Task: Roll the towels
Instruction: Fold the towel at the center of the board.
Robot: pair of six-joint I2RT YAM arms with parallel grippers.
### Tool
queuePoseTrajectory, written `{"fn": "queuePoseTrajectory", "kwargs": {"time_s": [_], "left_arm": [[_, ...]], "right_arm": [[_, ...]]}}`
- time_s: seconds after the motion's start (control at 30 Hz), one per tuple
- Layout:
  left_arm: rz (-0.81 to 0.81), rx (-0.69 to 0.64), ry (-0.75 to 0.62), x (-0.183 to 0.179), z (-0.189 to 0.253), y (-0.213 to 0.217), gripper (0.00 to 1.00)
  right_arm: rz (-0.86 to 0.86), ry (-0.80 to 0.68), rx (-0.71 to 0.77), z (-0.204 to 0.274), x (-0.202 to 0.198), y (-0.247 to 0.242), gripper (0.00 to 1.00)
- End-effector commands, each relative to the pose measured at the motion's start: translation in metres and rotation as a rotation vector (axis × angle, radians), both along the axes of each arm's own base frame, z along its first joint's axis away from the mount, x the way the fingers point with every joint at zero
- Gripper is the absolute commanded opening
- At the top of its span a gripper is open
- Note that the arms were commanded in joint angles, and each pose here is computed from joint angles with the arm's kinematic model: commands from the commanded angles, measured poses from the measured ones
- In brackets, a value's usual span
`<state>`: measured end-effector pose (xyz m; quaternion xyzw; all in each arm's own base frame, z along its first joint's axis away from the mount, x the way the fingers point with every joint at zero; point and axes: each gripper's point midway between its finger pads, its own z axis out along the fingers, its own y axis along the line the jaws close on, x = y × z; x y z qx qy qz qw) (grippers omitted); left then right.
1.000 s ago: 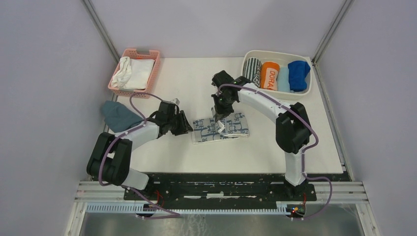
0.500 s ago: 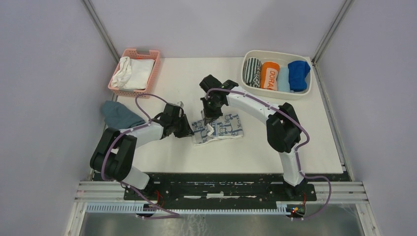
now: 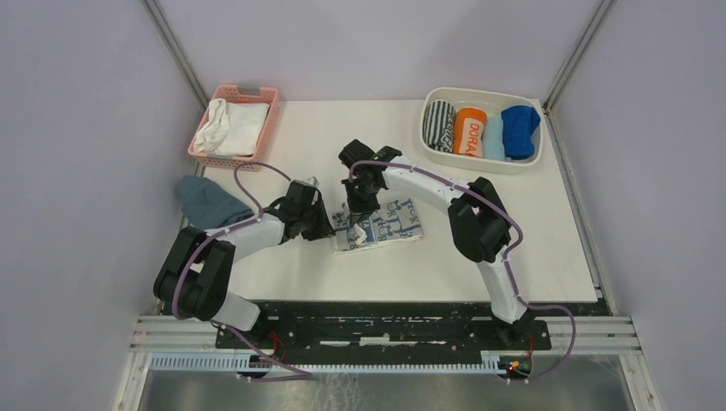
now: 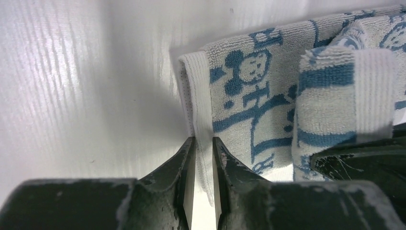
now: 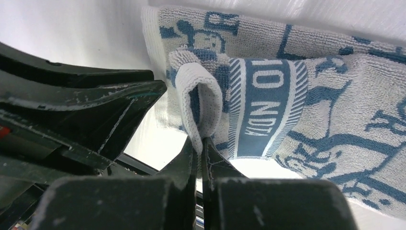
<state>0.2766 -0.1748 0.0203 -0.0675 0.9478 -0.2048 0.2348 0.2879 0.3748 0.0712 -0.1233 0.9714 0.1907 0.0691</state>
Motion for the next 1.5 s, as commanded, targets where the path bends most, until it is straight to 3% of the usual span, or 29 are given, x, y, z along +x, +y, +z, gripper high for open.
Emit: {"fn": "queuePoseTrajectory", "kwargs": {"time_s": [0.0, 0.13, 0.37, 0.57, 0.83, 1.0, 1.17, 1.33, 1.47], "left_arm": [[0.046, 0.031, -0.075, 0.009, 0.023, 0.006, 0.27], [0.071, 0.032, -0.142, 0.012, 0.041, 0.01, 0.31], [0.049, 0.02, -0.072, 0.006, 0.015, 0.002, 0.34], [0.03, 0.039, -0.039, 0.002, 0.001, -0.001, 0.29], [0.042, 0.051, -0.052, 0.002, 0.004, 0.001, 0.27], [0.07, 0.073, -0.075, 0.002, 0.011, 0.009, 0.29], [0.112, 0.108, -0.119, 0.001, 0.026, 0.023, 0.35], [0.135, 0.122, -0.186, 0.003, 0.053, 0.031, 0.44], [0.104, 0.076, -0.263, 0.013, 0.091, 0.013, 0.48]], "right_arm": [[0.002, -0.031, 0.058, 0.015, 0.007, 0.014, 0.05], [0.0, -0.052, 0.069, 0.026, 0.008, 0.013, 0.05], [-0.002, -0.073, 0.094, 0.042, 0.007, 0.013, 0.05], [-0.006, -0.08, 0.132, 0.053, 0.004, 0.015, 0.06], [-0.003, -0.003, 0.166, 0.017, 0.0, 0.034, 0.1], [0.02, 0.029, 0.209, 0.002, -0.001, 0.046, 0.27], [0.077, -0.035, 0.283, 0.036, 0.0, 0.04, 0.46], [0.03, -0.132, 0.348, 0.064, 0.019, -0.006, 0.55], [-0.071, -0.151, 0.347, 0.052, 0.041, -0.06, 0.56]]}}
